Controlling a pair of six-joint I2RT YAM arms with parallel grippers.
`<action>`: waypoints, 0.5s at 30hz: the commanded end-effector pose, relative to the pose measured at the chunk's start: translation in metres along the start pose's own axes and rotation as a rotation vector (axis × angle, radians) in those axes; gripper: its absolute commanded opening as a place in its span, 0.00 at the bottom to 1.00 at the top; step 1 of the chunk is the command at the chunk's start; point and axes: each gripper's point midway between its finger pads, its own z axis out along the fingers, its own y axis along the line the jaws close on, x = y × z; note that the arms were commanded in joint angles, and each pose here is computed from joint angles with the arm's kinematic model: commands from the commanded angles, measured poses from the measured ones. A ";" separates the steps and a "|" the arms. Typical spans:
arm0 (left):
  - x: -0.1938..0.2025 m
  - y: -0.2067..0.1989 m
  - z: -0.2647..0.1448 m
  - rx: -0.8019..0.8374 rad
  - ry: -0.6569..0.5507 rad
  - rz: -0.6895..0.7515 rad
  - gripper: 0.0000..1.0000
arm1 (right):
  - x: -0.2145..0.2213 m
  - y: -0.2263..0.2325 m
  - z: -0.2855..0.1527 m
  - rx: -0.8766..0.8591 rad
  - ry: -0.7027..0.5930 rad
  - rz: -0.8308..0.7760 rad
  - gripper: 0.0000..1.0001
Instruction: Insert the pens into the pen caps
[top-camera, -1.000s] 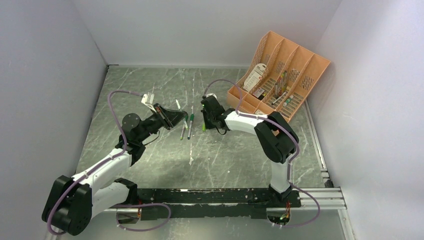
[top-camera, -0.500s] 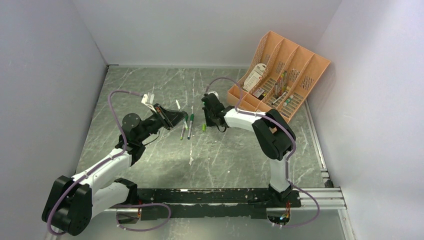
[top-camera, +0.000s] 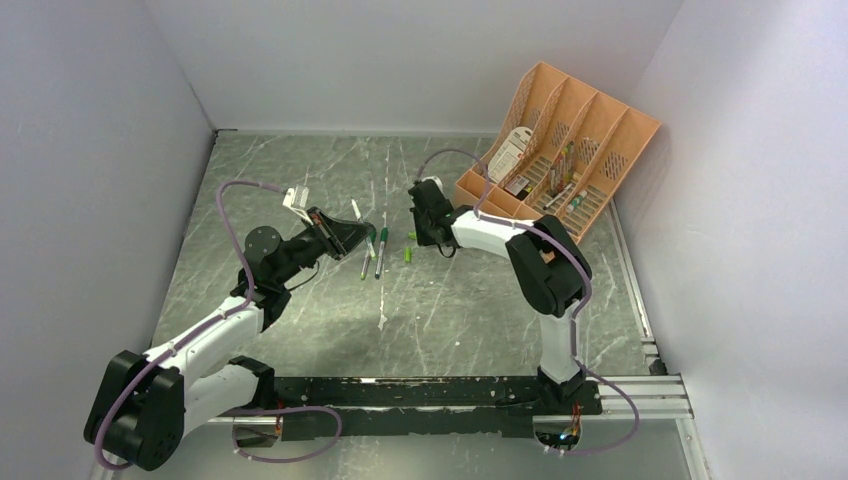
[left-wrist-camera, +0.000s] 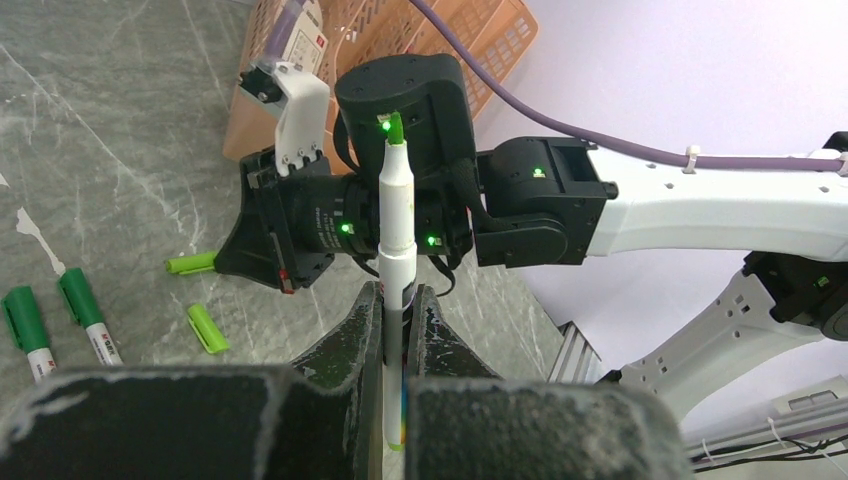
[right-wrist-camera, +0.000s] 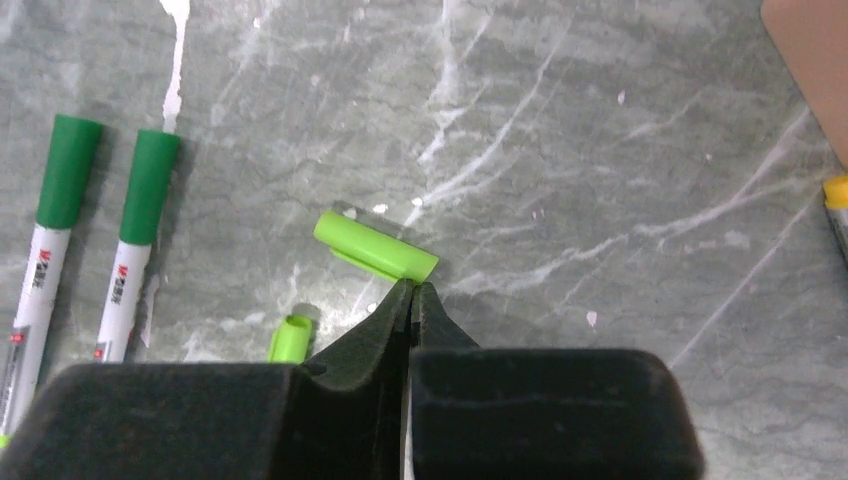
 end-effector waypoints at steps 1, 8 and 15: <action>-0.003 0.001 -0.001 0.007 -0.007 0.022 0.07 | -0.007 0.004 0.014 -0.005 -0.004 -0.014 0.00; -0.003 0.003 -0.001 -0.004 -0.004 0.025 0.07 | -0.022 0.004 0.028 -0.010 -0.017 -0.016 0.00; -0.003 0.003 -0.002 -0.011 0.000 0.029 0.07 | -0.040 0.004 0.040 -0.004 -0.040 -0.006 0.00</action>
